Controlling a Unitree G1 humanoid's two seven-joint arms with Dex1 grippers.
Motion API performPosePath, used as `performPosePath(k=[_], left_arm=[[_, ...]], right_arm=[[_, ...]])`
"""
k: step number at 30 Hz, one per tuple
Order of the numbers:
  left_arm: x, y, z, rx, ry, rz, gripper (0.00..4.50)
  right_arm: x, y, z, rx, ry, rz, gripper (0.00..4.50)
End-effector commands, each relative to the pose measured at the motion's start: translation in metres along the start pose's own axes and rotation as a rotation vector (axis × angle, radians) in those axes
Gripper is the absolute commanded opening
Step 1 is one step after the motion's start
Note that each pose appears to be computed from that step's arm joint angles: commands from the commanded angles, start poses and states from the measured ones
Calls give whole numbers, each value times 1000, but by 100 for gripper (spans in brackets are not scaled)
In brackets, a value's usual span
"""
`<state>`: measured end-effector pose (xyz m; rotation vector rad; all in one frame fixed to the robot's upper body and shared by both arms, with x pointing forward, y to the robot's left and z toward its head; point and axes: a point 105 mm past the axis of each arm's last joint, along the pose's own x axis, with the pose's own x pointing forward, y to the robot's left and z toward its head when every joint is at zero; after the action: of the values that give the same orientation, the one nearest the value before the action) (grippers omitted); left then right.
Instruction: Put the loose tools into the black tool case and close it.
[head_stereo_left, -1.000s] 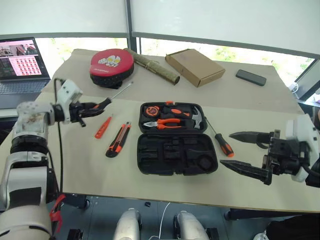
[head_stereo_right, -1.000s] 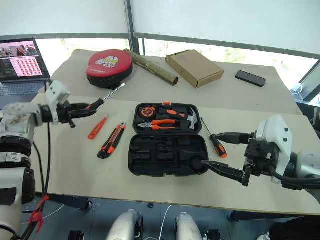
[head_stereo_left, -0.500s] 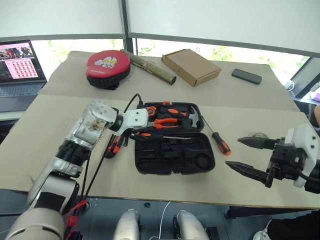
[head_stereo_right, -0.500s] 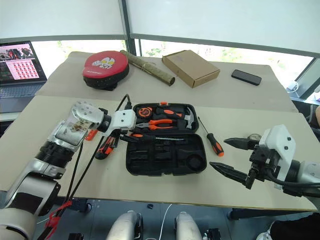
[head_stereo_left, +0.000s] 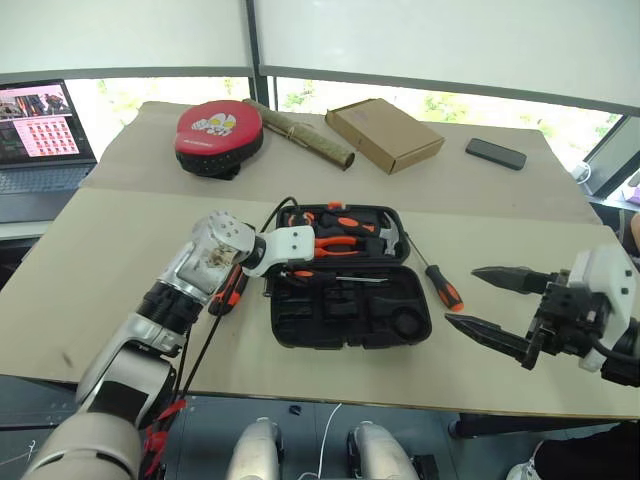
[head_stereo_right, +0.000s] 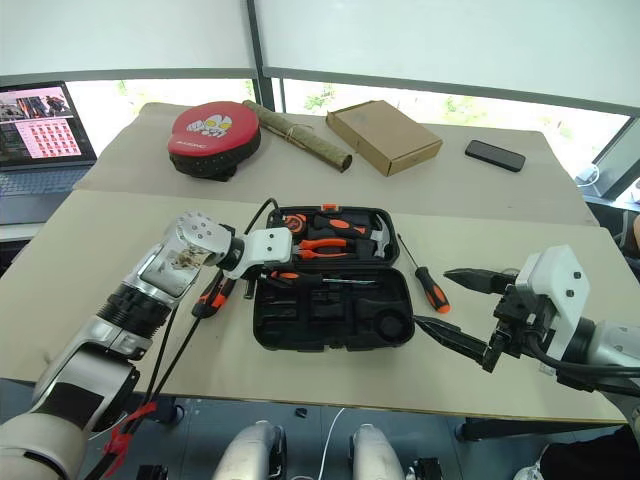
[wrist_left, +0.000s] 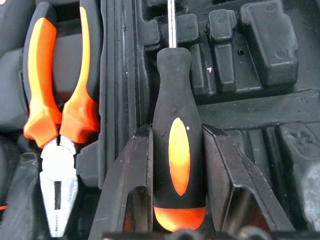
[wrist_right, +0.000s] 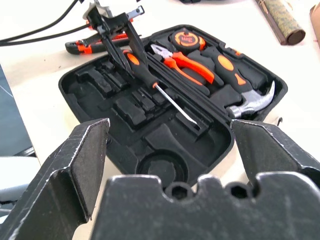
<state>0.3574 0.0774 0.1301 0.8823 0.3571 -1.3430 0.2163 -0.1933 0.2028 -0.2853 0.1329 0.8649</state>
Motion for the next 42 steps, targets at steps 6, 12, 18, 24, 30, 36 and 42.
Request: performPosePath(k=[6,12,18,24,30,36,42], left_arm=[[-20,7,32,-4,-85,18,418],[-22,11,39,18,-99,33,300],[-4,9,27,36,-52,15,82],[13,11,22,26,-25,15,7],[24,2,16,49,-5,-36,7],[38,-7,1,93,53,-55,7],[29,-2,6,66,4,-28,7]], right_arm=[[1,2,8,-23,-25,1,450],[4,3,8,-22,-27,5,450],[5,0,6,-26,-18,1,450],[5,1,5,-21,-16,-1,450],[4,0,3,-14,-16,-8,450],[6,1,4,-10,-21,-16,450],[3,-2,-1,-7,-2,-46,450]])
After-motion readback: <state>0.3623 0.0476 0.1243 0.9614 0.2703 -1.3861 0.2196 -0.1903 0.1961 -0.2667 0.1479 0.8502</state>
